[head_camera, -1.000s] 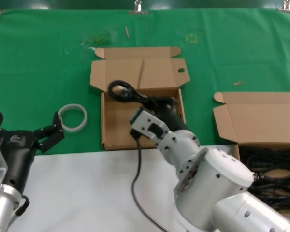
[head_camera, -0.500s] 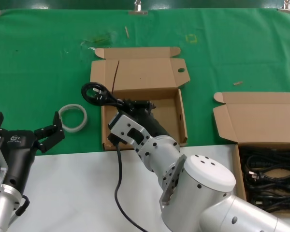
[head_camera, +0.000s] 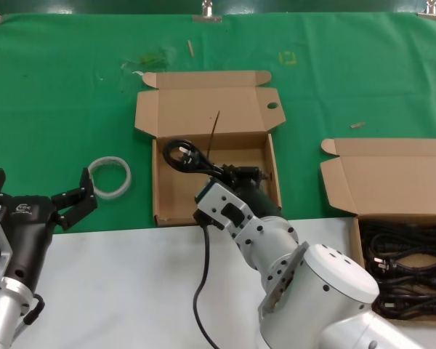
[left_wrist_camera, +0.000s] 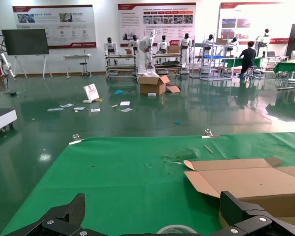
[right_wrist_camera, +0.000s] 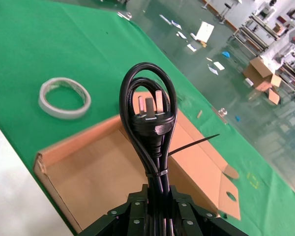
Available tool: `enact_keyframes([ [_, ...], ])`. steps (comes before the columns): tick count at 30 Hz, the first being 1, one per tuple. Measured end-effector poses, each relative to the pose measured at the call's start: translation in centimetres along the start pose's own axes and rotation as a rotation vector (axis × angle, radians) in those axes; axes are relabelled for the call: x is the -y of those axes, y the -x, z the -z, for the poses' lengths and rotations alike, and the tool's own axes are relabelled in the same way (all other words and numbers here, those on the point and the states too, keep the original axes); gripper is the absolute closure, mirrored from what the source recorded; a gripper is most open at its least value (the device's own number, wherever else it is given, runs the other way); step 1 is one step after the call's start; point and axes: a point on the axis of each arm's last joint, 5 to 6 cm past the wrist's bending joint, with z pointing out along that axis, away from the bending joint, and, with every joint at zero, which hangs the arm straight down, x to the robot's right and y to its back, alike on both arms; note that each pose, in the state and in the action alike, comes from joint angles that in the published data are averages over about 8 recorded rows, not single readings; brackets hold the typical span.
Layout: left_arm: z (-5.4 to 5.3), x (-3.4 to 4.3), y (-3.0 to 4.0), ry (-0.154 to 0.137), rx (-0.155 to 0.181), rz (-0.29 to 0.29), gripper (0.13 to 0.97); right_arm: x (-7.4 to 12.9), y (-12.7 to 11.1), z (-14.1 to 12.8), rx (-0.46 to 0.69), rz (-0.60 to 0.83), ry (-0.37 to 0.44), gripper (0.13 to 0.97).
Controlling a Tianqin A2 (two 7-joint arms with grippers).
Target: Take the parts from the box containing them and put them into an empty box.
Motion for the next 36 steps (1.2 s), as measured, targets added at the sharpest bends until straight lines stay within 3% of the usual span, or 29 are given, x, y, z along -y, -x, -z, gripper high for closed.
enact_keyframes([
  [3, 0.0, 0.0, 0.0, 0.0, 0.0, 0.0, 0.132, -0.1, 0.0, 0.1, 0.004, -0.023, -0.015, 0.883],
  [14, 0.0, 0.0, 0.0, 0.0, 0.0, 0.0, 0.132, 2.1, 1.6, 0.5, 0.109, -0.206, -0.192, 0.879],
  [23, 0.0, 0.0, 0.0, 0.0, 0.0, 0.0, 0.132, 2.2, 1.7, 0.6, 0.118, -0.214, -0.199, 0.809],
  [31, 0.0, 0.0, 0.0, 0.0, 0.0, 0.0, 0.132, 1.8, 1.5, 0.5, 0.113, -0.208, -0.192, 0.677],
  [36, 0.0, 0.0, 0.0, 0.0, 0.0, 0.0, 0.132, 1.7, 1.4, 0.5, 0.111, -0.206, -0.19, 0.653],
])
